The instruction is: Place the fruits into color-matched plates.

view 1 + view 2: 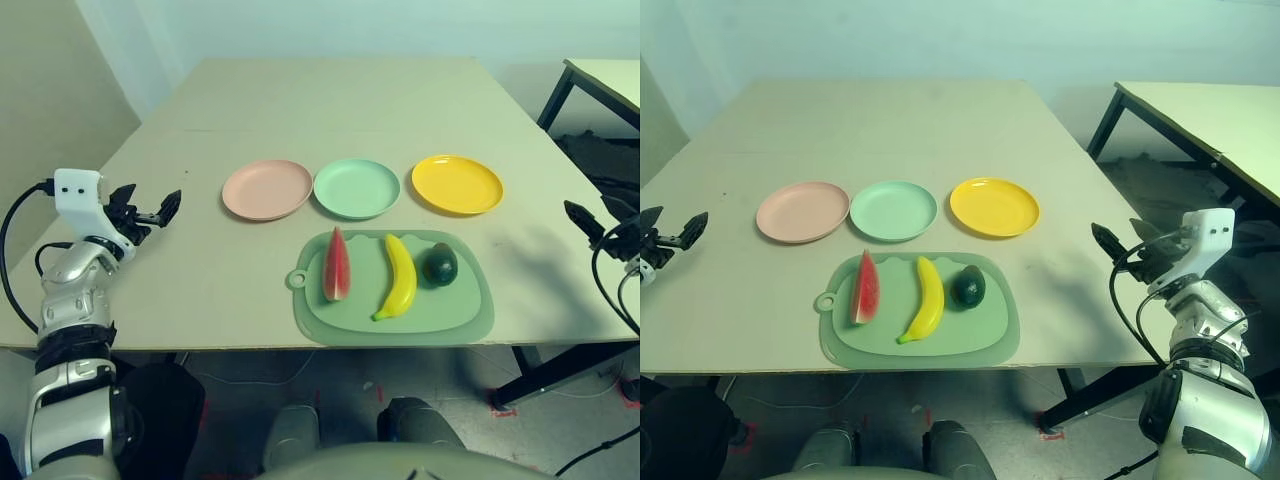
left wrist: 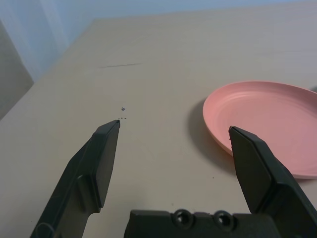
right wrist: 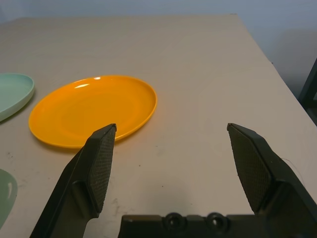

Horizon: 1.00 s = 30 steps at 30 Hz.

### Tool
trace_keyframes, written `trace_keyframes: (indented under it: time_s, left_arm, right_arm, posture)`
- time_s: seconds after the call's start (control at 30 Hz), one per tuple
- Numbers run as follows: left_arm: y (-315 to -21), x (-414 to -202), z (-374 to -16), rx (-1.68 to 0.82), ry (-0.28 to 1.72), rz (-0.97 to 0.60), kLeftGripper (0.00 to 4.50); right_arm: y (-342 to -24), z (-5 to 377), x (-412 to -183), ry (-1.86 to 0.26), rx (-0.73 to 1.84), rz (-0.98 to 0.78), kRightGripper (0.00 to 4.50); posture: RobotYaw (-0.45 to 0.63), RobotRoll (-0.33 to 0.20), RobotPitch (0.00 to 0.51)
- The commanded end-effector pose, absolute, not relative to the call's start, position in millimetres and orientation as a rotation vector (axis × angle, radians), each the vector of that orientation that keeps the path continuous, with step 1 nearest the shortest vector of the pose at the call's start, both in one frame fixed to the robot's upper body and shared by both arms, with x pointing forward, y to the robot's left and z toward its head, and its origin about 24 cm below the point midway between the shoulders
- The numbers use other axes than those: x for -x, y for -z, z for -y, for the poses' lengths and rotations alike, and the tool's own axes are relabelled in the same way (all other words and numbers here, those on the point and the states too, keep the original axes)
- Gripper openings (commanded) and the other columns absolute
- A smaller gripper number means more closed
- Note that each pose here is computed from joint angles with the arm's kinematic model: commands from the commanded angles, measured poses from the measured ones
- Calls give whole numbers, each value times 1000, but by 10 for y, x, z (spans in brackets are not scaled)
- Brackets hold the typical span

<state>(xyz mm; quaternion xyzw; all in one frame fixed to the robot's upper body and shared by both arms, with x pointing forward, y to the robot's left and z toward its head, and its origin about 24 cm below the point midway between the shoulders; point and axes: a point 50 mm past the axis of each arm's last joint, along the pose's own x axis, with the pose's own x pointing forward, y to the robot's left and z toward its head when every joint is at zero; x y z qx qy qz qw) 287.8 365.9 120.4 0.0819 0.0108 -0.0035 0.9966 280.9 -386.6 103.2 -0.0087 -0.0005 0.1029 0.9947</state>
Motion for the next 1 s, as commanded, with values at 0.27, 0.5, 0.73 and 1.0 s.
trace_keyframes:
  time_s: [0.27,0.5,0.73,1.0]
  left_arm:
    - [-1261,-2906,-3641,-172,11,-5,4457]
    - [-1285,-2889,-3678,-183,36,-16,4457]
    - [-1440,-2844,-3472,-178,443,-17,4457]
    - [-1522,-2667,-2840,-220,1077,-105,4457]
  right_arm:
    - [-1051,3834,-2851,-214,10,10,4500]
    - [-1062,3823,-2837,-263,43,-7,4500]
    - [-1091,3744,-2849,-397,111,-43,4500]
    - [-1061,3524,-2900,-641,186,-141,4500]
  posture:
    - [80,0,0]
    - [76,0,0]
    - [79,0,0]
    - [72,0,0]
